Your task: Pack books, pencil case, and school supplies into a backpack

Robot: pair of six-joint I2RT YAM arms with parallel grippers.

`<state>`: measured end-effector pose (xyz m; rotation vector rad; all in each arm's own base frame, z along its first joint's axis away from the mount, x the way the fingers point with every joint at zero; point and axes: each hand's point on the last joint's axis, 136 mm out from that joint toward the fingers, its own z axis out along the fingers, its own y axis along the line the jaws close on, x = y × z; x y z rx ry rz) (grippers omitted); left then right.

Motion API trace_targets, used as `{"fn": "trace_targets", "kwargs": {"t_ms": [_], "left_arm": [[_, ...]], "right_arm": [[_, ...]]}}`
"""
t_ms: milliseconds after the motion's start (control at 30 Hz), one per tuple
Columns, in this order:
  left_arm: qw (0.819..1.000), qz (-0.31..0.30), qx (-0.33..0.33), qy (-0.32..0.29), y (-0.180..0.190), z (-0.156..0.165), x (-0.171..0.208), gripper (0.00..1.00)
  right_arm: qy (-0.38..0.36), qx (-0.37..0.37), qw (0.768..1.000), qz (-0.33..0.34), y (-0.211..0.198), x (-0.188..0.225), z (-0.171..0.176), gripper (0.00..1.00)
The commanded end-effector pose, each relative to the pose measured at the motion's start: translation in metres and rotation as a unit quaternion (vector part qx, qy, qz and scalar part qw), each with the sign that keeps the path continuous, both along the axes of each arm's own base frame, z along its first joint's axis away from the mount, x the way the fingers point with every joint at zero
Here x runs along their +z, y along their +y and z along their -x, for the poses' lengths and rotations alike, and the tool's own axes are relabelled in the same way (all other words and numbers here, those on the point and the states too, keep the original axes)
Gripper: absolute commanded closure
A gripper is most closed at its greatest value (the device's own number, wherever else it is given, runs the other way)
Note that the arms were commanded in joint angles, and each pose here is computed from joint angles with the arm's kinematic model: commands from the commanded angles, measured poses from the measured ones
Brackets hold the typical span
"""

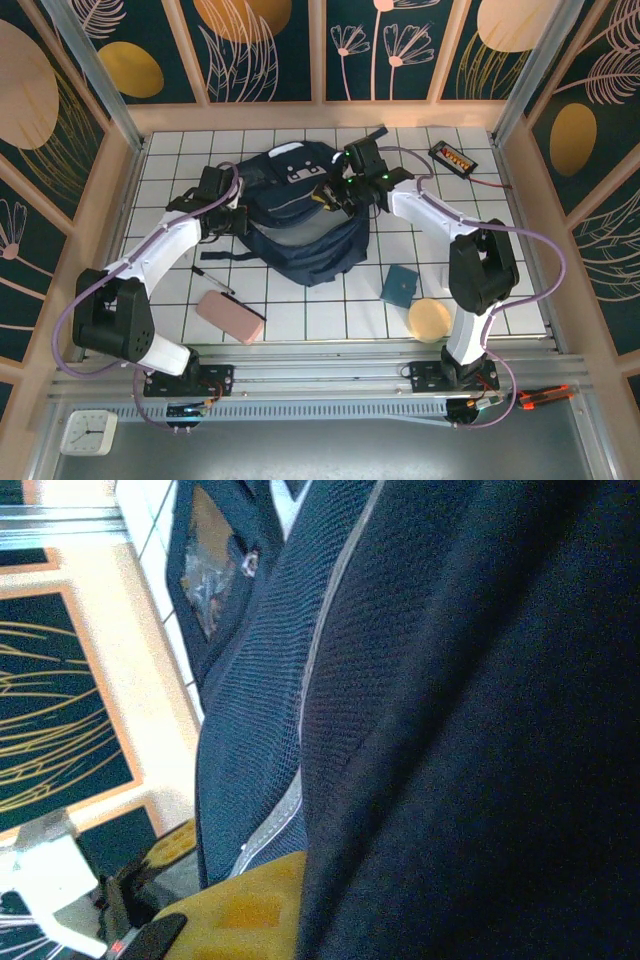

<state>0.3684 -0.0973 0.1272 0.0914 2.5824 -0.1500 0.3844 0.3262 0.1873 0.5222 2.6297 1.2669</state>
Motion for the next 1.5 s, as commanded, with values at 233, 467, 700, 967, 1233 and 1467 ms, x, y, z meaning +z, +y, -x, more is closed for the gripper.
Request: {"fn": "trace_targets", "kwargs": {"t_ms": [233,467,700,967,1233,1467], "left_arm": [[0.983,-0.131,0.125,-0.037,0.09,0.003,0.026,0.67],[0.985,-0.012,0.058,-0.163,0.052,-0.001,0.108,0.01],[0.956,0.045,-0.178,-0.23,-0.071,0.01,0.146,0.01],[0.899,0.018,-0.327,-0.291,-0.127,0.033,0.138,0.01],[0.894,-0.073,-0.352,-0.266,-0.147,0.012,0.101,0.01],[0.923,-0.158,-0.226,-0.269,-0.123,-0.039,0.095,0.13]], "right_arm": [[-0.056,-0.03,0.998,-0.011,-0.012,0.036,-0.041,1.0],[-0.063,-0.026,0.997,-0.021,-0.004,0.044,-0.044,1.0],[-0.075,-0.023,0.996,-0.036,0.004,0.064,-0.049,1.0],[-0.078,-0.013,0.996,-0.051,0.013,0.073,-0.055,1.0],[-0.073,-0.011,0.995,-0.063,0.017,0.074,-0.054,1.0],[-0.069,-0.005,0.995,-0.068,0.021,0.074,-0.049,1.0]]}}
